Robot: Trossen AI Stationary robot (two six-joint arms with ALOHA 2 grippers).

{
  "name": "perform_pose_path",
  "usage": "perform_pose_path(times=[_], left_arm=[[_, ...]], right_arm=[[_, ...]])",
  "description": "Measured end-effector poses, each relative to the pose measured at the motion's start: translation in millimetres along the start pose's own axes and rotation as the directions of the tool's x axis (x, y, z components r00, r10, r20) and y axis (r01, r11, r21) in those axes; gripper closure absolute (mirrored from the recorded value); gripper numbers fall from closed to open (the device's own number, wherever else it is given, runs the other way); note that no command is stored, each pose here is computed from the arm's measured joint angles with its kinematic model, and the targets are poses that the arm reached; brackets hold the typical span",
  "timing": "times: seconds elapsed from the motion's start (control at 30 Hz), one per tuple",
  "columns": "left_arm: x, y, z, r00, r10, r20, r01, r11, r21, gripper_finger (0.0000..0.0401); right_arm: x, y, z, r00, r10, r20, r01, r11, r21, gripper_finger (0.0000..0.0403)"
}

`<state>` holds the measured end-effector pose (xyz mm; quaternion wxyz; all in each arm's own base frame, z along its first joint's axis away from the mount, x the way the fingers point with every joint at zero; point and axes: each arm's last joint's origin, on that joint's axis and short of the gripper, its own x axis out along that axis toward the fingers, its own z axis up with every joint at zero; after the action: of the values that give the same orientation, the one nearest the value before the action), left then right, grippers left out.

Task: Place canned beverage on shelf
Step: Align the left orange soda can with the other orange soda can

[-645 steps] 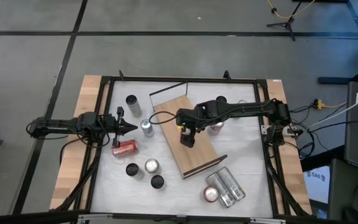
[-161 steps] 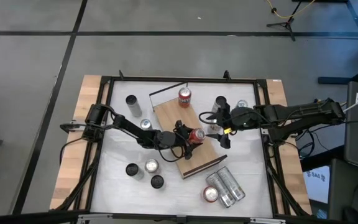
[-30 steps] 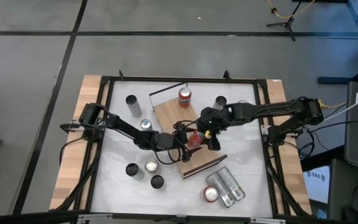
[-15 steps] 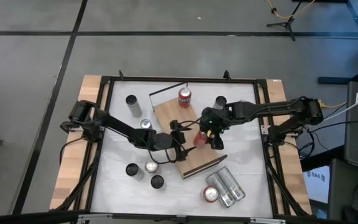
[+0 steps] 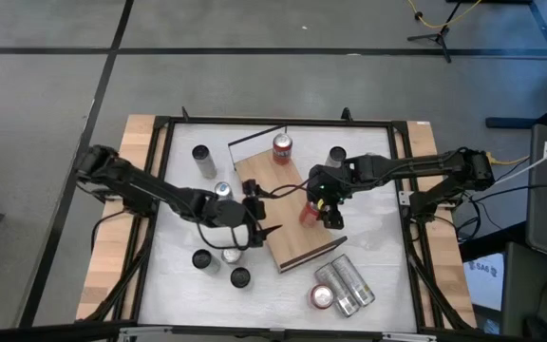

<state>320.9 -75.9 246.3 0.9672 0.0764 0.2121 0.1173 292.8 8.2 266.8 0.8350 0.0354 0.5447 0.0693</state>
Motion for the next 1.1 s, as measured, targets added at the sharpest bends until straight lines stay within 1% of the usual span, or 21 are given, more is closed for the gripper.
perform_pose_path(times=[0.13, 0.2, 0.3, 0.63, 0.93, 1.1], left_arm=[[-17, 4, 7, 1.000, -0.012, -0.004, 0.012, 1.000, -0.019, 0.0005], [-24, 7, 9, 1.000, -0.016, 0.000, 0.016, 0.999, -0.039, 0.0005], [-31, 8, 12, 1.000, -0.023, 0.007, 0.023, 0.999, -0.043, 0.0005], [-35, 8, 13, 0.999, -0.043, 0.000, 0.043, 0.998, -0.036, 0.0005], [-53, 8, 16, 0.997, -0.082, -0.003, 0.082, 0.996, -0.023, 0.0005], [-53, 7, 16, 0.997, -0.082, -0.006, 0.082, 0.996, -0.019, 0.0005]], right_arm=[[0, 0, 1, 1.000, 0.000, 0.007, 0.000, 1.000, -0.001, 0.0100], [0, 0, 1, 1.000, -0.001, 0.006, 0.001, 1.000, -0.001, 0.0100], [0, 0, 1, 1.000, 0.000, 0.006, 0.000, 1.000, 0.006, 0.0100], [0, 0, 1, 1.000, -0.001, 0.006, 0.001, 1.000, 0.010, 0.0100], [0, 0, 1, 1.000, -0.001, 0.005, 0.001, 1.000, 0.010, 0.0100], [0, 0, 1, 1.000, 0.000, 0.005, 0.000, 1.000, 0.010, 0.0099]])
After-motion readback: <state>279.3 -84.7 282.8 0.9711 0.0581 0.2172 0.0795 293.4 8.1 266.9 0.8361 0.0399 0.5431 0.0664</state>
